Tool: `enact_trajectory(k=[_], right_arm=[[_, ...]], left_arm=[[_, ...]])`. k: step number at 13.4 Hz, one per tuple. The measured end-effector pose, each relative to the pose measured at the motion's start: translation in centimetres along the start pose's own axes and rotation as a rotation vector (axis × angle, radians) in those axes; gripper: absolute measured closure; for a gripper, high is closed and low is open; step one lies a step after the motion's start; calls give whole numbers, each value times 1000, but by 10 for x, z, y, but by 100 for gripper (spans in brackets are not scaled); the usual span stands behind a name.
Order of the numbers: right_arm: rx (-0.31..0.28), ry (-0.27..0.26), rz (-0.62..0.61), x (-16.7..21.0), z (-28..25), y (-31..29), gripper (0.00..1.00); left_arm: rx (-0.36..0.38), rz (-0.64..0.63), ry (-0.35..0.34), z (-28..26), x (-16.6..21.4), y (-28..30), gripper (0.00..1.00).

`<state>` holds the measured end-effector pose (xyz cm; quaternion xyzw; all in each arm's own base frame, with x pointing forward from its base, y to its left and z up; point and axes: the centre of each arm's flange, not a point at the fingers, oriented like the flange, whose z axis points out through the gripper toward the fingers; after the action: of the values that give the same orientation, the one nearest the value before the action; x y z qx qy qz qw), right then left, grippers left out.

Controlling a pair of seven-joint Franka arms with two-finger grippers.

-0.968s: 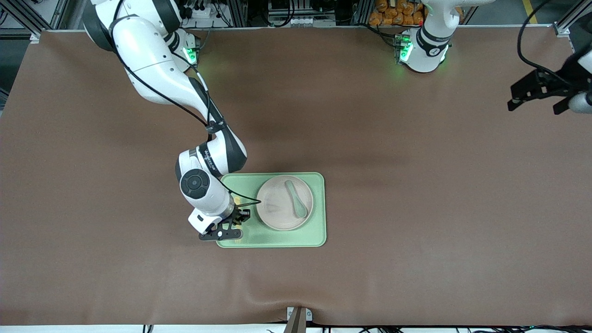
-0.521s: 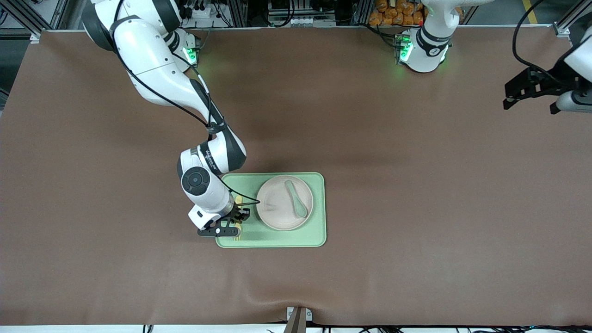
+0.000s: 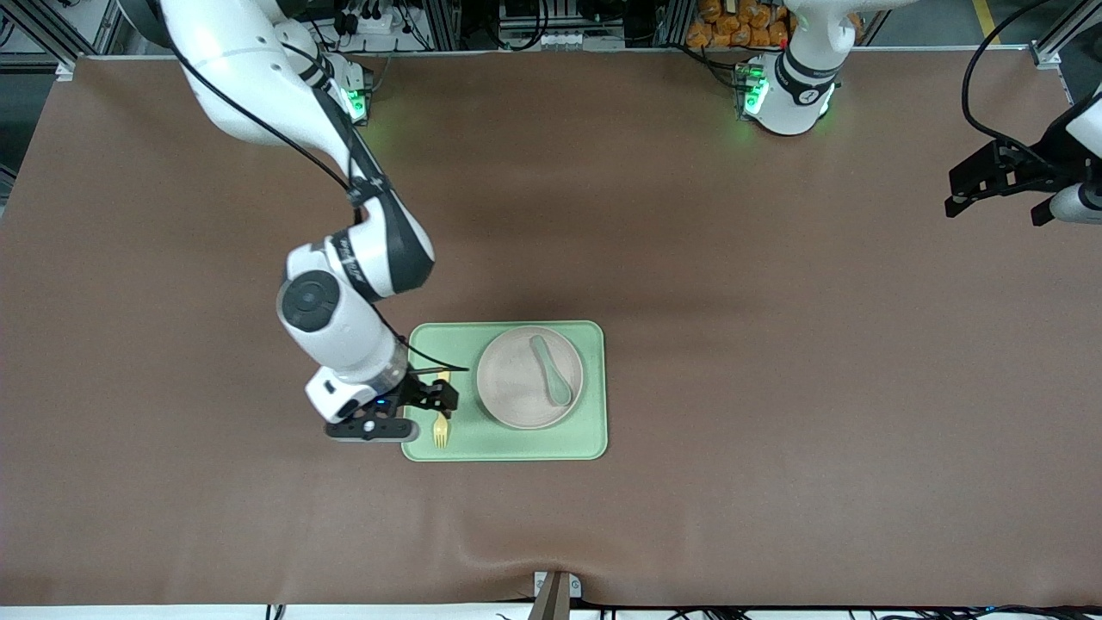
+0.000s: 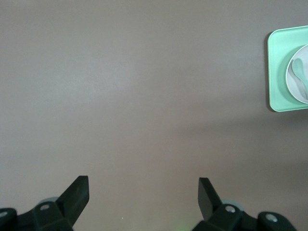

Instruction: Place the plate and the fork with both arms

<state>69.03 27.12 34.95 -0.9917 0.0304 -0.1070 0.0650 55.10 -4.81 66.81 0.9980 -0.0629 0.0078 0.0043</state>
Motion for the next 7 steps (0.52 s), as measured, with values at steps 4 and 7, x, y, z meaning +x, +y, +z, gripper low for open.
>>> enact_trajectory(k=[4, 7], right_arm=[[-31, -42, 70, 25, -58, 70, 0], [-49, -85, 102, 28, -93, 102, 0]], left_arm=[[-1, 8, -2, 1, 1, 4, 0], [-1, 13, -2, 1, 1, 7, 0]])
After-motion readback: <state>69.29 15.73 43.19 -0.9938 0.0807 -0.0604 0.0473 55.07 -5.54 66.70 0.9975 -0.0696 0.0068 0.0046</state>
